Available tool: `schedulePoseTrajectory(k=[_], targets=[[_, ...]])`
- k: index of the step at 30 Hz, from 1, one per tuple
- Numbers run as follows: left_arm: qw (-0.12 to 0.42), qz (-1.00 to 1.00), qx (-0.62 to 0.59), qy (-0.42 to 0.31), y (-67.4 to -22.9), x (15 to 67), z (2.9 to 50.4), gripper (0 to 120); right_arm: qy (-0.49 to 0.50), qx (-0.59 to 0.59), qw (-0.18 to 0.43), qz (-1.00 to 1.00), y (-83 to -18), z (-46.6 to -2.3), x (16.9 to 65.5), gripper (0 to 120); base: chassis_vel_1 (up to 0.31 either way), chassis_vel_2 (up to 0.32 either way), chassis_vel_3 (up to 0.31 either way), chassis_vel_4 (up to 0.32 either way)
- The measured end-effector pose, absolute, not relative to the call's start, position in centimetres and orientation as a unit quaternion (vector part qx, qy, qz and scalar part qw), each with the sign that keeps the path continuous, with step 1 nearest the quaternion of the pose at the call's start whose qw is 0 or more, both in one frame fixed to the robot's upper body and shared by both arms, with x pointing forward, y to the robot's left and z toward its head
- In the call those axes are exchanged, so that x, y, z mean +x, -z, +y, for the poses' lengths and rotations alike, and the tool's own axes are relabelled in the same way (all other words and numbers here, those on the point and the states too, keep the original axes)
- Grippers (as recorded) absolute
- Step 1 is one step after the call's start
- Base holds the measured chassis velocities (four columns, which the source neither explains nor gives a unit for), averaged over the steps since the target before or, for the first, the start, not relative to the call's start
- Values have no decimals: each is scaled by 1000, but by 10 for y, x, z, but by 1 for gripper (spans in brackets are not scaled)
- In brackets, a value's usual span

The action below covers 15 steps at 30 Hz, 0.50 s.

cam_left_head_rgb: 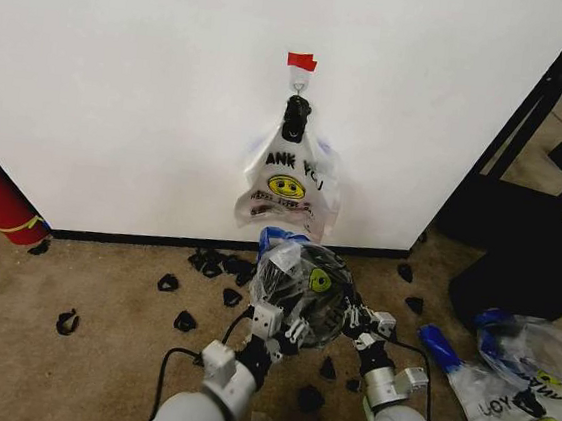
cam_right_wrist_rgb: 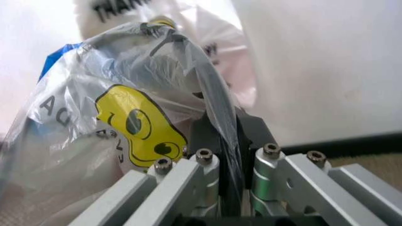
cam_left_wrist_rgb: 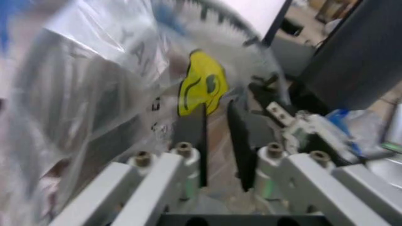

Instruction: Pick up the garbage bag from the wall and place it over the trash bin.

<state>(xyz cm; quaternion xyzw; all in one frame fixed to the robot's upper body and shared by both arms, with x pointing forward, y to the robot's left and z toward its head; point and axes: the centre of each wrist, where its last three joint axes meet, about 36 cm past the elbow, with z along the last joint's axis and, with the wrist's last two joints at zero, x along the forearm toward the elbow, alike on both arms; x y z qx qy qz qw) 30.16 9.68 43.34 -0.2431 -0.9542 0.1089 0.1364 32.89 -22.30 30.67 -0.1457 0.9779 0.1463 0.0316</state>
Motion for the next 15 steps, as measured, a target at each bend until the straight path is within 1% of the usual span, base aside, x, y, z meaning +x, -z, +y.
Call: schedulePoseTrajectory(k=[2, 5, 8, 11, 15], targets=[[142, -955, -235, -107, -434, 308, 92, 4, -139, -153, 39, 977, -306, -222, 328, 1, 0, 0, 0, 0], [148, -958, -220, -105, -435, 319, 83, 0, -130, -167, 50, 976, -304, -219, 326, 1, 0, 0, 0, 0], [149, -964, -201, -96, -433, 331, 75, 0, -125, -179, 57, 974, -303, -213, 322, 1, 0, 0, 0, 0], [129, -978, -161, -38, -417, 347, 71, 0, -115, -191, 71, 972, -303, -207, 317, 1, 0, 0, 0, 0], [123, -982, -140, -11, -412, 351, 74, 0, -114, -193, 77, 971, -305, -204, 315, 1, 0, 0, 0, 0]])
